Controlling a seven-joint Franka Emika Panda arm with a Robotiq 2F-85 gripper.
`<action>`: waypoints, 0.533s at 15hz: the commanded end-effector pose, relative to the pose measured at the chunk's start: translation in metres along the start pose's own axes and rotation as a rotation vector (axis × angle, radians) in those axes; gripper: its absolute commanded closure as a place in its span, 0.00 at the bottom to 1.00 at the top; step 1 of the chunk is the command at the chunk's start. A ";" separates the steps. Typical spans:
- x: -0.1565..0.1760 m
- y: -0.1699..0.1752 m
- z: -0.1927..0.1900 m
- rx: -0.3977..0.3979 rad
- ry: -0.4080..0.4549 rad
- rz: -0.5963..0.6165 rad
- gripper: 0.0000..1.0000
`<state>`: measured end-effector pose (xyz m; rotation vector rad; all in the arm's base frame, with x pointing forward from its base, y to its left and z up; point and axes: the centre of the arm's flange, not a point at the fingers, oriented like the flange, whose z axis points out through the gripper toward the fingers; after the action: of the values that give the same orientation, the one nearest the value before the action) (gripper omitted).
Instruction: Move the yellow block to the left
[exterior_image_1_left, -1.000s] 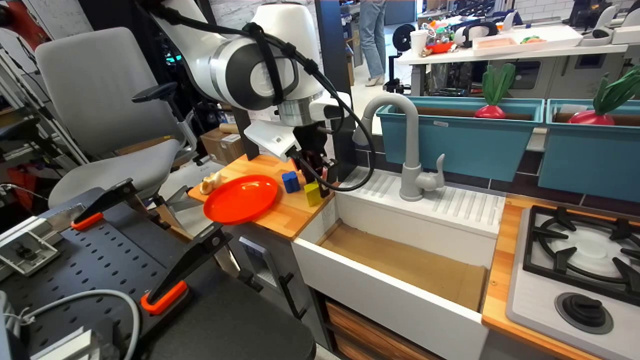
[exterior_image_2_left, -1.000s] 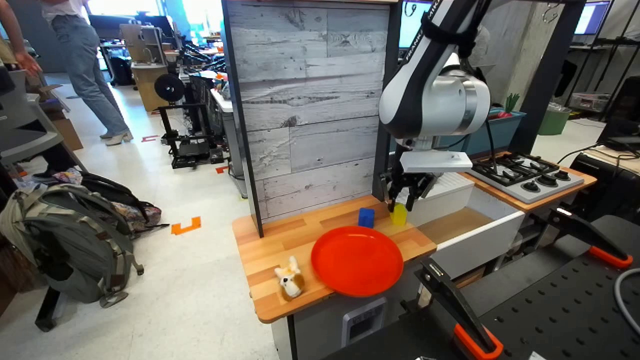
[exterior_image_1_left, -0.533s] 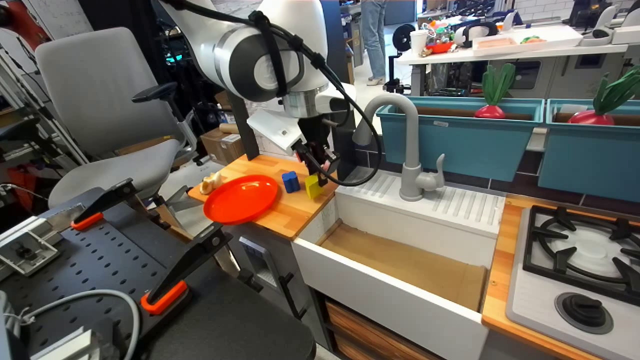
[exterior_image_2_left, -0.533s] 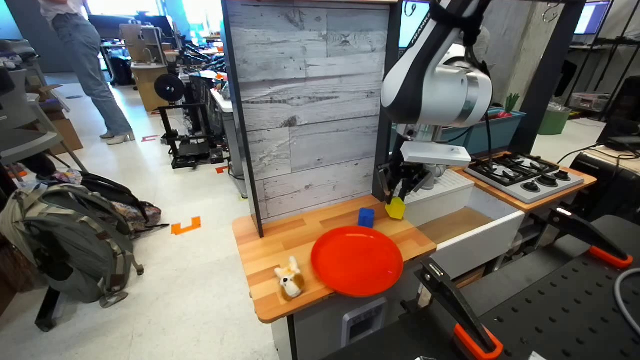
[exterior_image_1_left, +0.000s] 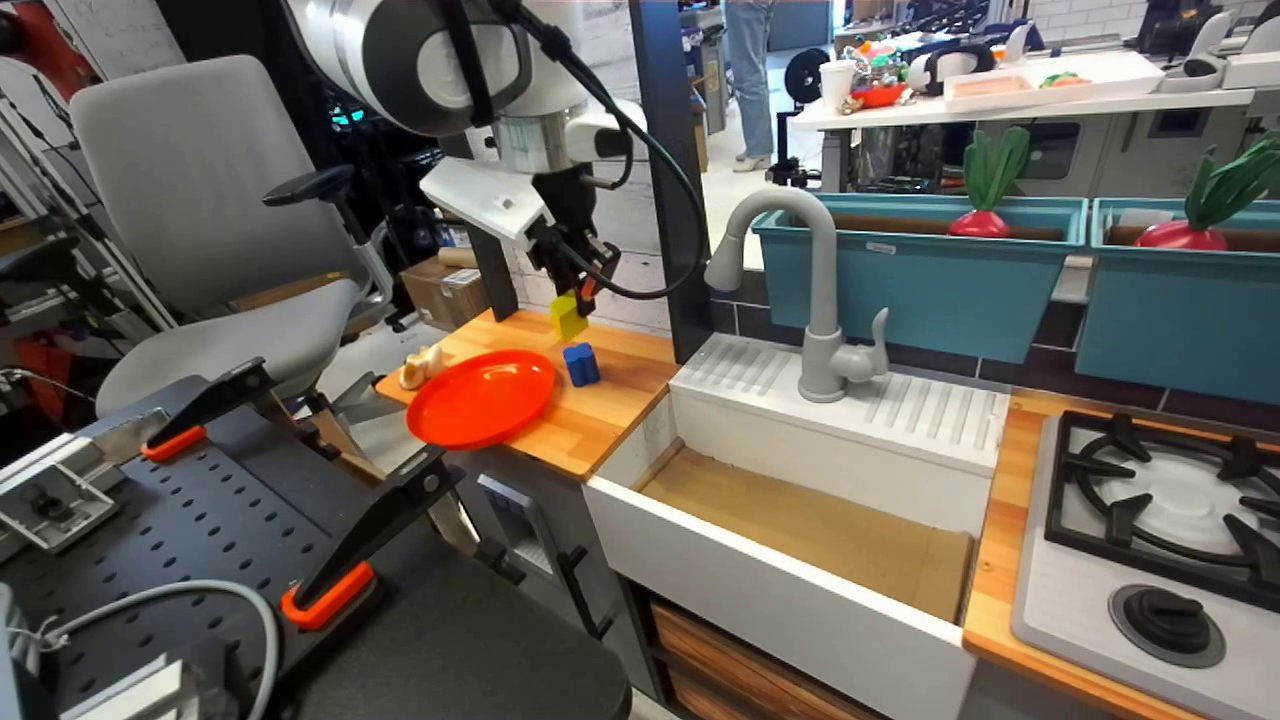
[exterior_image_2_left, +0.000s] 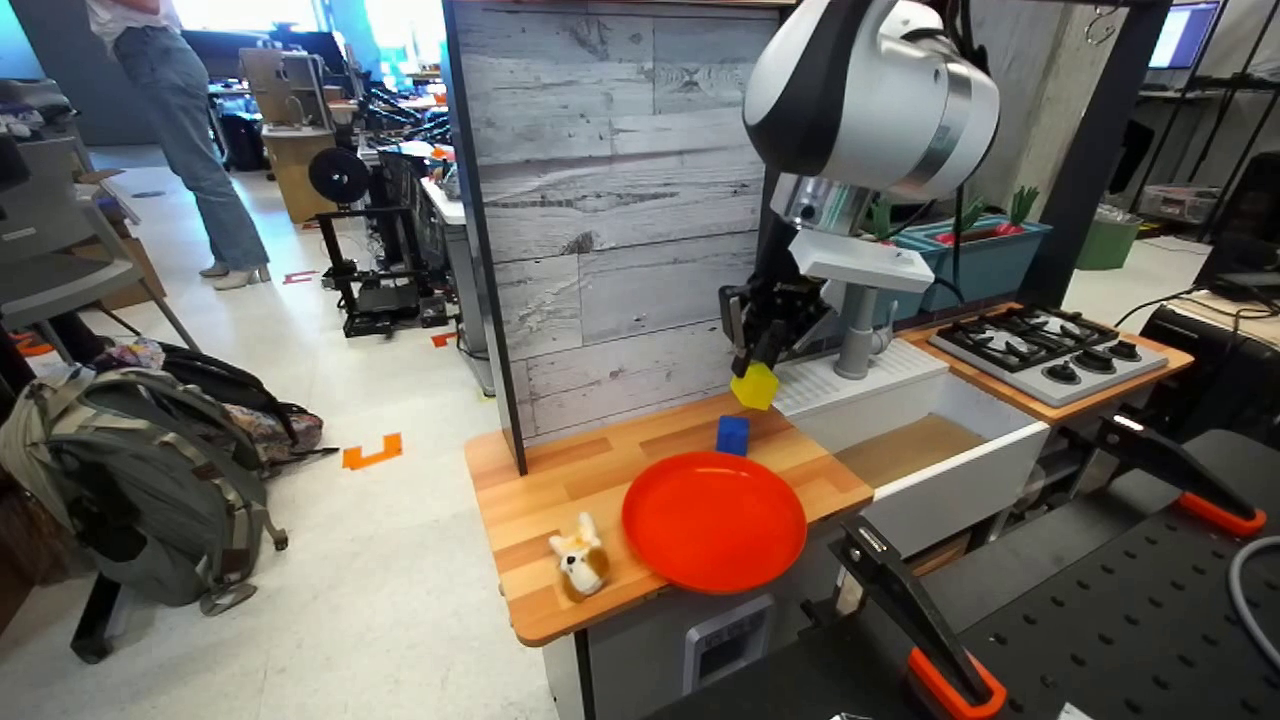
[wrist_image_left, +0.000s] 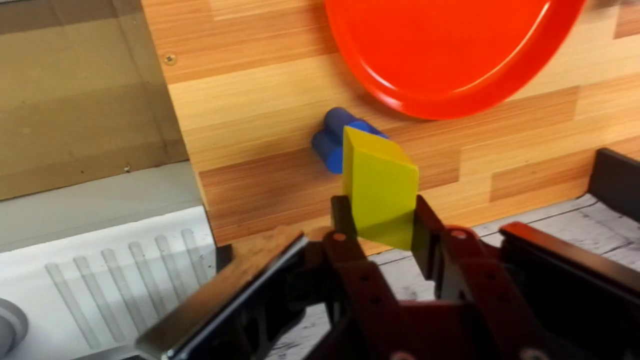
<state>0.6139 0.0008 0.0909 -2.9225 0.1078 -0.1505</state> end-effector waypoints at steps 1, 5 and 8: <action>-0.018 -0.038 -0.007 0.010 -0.002 -0.069 0.92; -0.014 -0.082 0.014 0.014 -0.020 -0.127 0.92; -0.010 -0.109 0.029 0.017 -0.039 -0.163 0.92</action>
<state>0.6020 0.0925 0.0934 -2.9098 -0.1039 -0.1172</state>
